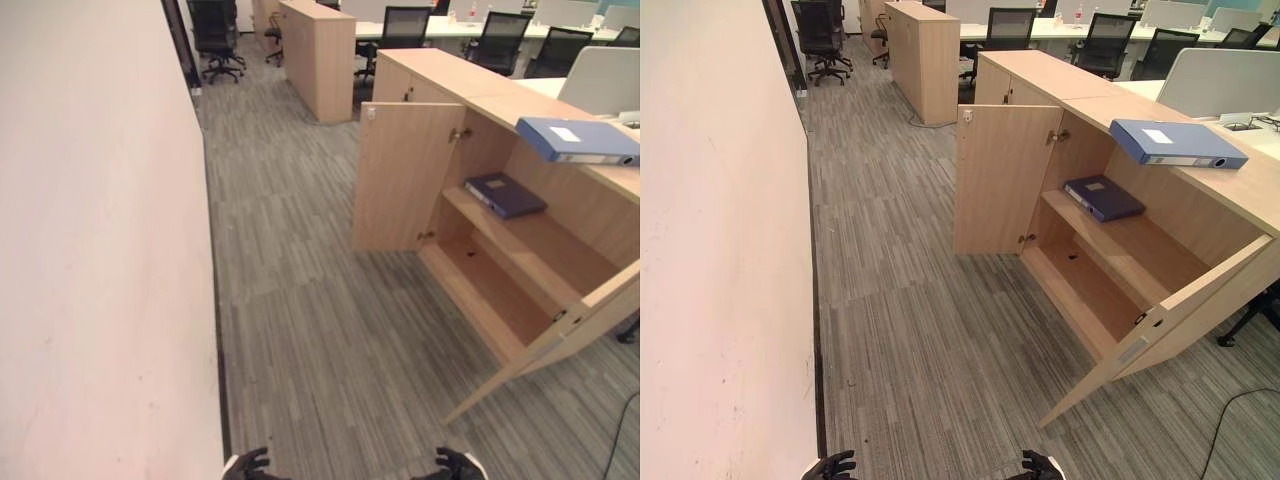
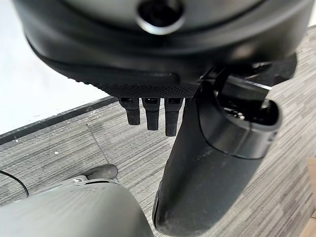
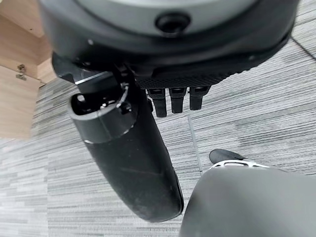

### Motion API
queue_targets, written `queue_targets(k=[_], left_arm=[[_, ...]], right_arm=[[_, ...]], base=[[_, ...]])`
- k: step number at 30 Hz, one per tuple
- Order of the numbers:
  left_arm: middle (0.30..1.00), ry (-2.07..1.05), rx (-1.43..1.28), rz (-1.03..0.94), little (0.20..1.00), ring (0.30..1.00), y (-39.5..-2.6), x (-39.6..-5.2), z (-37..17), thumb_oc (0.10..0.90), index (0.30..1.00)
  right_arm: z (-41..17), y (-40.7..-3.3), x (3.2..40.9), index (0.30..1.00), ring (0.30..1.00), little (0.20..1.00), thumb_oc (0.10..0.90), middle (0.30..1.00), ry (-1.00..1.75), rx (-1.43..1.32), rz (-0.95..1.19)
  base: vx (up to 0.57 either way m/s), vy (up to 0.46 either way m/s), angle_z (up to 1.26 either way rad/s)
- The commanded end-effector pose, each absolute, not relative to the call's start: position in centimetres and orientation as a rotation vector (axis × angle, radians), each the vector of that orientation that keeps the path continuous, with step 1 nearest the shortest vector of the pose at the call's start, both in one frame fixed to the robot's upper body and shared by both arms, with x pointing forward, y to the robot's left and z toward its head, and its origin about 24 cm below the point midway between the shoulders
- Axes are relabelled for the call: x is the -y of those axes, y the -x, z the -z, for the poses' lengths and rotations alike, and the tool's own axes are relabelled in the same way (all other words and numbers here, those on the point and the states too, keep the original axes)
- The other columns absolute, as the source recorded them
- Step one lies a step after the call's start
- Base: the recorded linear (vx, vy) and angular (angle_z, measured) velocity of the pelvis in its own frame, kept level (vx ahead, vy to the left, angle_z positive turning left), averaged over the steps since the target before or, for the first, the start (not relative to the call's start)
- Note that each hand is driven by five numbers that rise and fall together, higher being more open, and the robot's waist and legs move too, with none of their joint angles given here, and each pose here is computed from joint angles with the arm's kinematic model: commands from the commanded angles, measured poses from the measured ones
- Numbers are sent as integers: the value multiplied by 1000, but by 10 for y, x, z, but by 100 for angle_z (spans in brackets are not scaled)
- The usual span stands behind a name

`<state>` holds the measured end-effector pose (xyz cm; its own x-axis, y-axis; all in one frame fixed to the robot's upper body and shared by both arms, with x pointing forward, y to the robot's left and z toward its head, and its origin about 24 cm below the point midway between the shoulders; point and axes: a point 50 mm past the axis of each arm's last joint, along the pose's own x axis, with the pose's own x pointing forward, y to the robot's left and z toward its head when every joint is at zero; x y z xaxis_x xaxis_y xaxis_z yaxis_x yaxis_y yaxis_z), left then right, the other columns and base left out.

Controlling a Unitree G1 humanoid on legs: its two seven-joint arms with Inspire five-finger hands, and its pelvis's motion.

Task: Put the empty folder in the office cabinet

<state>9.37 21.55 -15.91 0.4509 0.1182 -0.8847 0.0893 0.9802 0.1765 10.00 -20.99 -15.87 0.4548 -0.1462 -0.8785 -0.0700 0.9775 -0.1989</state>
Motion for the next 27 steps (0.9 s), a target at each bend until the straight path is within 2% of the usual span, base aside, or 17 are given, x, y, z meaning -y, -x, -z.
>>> queue_targets(k=[1, 9, 17, 27], left_arm=[[900, -143, -978, 79, 900, 900, -133, -179, 153, 800, 900], [900, -165, -1031, 71, 900, 900, -126, -183, 157, 800, 900], [900, -151, -1052, 46, 900, 900, -122, -189, 158, 800, 900], [900, -109, -981, -3, 900, 900, -142, -195, 150, 800, 900]], right_arm=[[153, -125, 206, 900, 900, 900, 800, 900, 228, -1027, 11], [161, -105, 212, 900, 900, 900, 800, 900, 242, -1139, 29], [162, -102, 217, 900, 900, 900, 800, 900, 230, -1162, 54], [157, -111, 227, 900, 900, 900, 800, 900, 203, -1130, 109]], base=[[0, 0, 0], [5, -9, 1], [24, -54, 5], [-35, -100, 9]])
